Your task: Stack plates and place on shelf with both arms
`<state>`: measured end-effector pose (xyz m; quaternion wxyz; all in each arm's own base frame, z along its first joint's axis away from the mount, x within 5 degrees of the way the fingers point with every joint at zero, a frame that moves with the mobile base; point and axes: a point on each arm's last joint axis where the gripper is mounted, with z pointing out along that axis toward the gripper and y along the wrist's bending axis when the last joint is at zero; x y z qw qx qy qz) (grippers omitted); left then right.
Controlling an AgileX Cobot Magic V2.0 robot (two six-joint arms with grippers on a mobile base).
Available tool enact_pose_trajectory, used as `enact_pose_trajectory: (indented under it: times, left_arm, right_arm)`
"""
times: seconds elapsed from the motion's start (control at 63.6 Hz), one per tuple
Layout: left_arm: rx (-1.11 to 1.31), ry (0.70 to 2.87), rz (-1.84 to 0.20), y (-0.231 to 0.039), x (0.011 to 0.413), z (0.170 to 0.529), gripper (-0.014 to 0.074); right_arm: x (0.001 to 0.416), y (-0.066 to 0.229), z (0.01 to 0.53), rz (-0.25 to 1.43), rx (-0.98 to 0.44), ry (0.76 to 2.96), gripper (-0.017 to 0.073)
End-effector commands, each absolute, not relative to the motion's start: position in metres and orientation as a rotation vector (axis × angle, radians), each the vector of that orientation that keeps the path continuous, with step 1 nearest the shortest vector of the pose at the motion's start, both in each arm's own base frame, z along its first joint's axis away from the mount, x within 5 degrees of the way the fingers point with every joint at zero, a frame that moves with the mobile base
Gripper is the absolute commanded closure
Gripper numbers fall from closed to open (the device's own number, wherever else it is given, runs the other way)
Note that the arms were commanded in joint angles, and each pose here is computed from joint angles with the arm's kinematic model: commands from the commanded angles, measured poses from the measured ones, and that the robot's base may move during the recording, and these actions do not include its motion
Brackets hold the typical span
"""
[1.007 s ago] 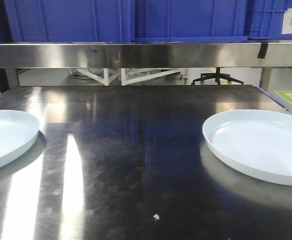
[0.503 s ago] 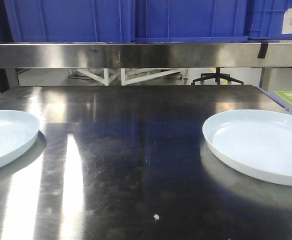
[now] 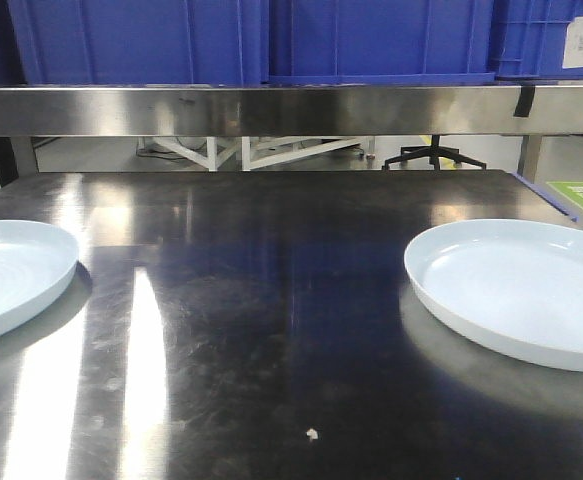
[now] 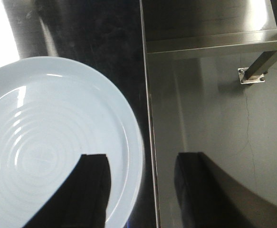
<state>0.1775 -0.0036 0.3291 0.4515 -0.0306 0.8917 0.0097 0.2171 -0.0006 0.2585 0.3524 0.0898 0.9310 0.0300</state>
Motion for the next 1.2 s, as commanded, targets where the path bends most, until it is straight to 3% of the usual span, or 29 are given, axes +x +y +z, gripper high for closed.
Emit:
enact_pose_trajectory:
  times: [0.0, 0.614, 1.18]
  left_arm:
    - [-0.060, 2.147, 0.007, -0.006, 0.186, 0.340, 0.0101]
    - [-0.103, 2.382, 0.064, -0.006, 0.256, 0.270, 0.0096]
    - [-0.173, 2.415, 0.094, 0.011, 0.267, 0.254, 0.0096]
  right_arm:
    - [0.224, -0.001, 0.277, 0.085, 0.219, 2.293, 0.0125]
    - [0.226, -0.001, 0.280, 0.089, 0.215, 2.257, 0.0125]
    - [0.226, -0.001, 0.279, 0.089, 0.215, 2.260, 0.0125]
